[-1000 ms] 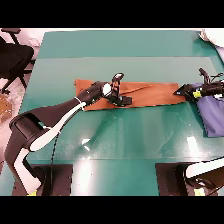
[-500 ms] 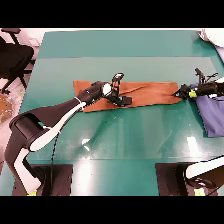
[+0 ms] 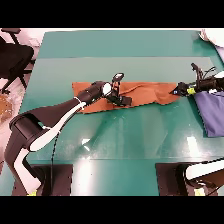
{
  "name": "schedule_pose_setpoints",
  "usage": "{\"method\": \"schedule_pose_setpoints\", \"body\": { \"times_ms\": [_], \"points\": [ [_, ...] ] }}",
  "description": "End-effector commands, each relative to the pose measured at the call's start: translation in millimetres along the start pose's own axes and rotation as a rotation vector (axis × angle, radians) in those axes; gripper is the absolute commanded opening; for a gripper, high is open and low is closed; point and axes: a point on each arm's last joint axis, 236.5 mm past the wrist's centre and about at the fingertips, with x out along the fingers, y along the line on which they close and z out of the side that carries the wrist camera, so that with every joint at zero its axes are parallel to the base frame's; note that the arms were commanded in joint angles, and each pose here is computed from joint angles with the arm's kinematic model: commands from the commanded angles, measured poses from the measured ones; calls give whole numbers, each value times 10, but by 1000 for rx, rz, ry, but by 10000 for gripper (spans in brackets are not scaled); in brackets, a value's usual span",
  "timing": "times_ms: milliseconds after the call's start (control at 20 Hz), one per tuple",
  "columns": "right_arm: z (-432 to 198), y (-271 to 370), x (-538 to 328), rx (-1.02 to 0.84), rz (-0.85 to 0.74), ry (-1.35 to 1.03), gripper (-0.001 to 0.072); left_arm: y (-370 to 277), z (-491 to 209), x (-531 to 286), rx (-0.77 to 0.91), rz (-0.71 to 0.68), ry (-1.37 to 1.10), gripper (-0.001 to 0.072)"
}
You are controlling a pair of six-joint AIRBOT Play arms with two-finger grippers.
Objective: Fold the shirts.
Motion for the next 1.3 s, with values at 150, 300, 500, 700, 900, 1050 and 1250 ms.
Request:
{"method": "schedule_pose_setpoints", "body": {
  "times_ms": [150,300,500,700,900,1050,1250],
  "points": [
    [364,597,-398,-100,23,-39,13,184,-227,-14,93,70,100,22],
    [449,953,-451,-164,41,-34,13,176,-232,-14,90,67,101,22],
    [467,1632,-409,-311,82,-13,13,177,-231,-14,91,67,101,22],
    [382,2367,-317,-460,127,-2,13,178,-230,-14,91,68,100,22],
    [99,3040,-136,-589,184,40,13,178,-227,-14,92,68,99,22],
    [-195,3415,34,-659,223,91,13,178,-225,-14,92,68,98,22],
    [-537,3856,214,-736,272,124,13,178,-227,-14,92,68,99,22]
  ]
}}
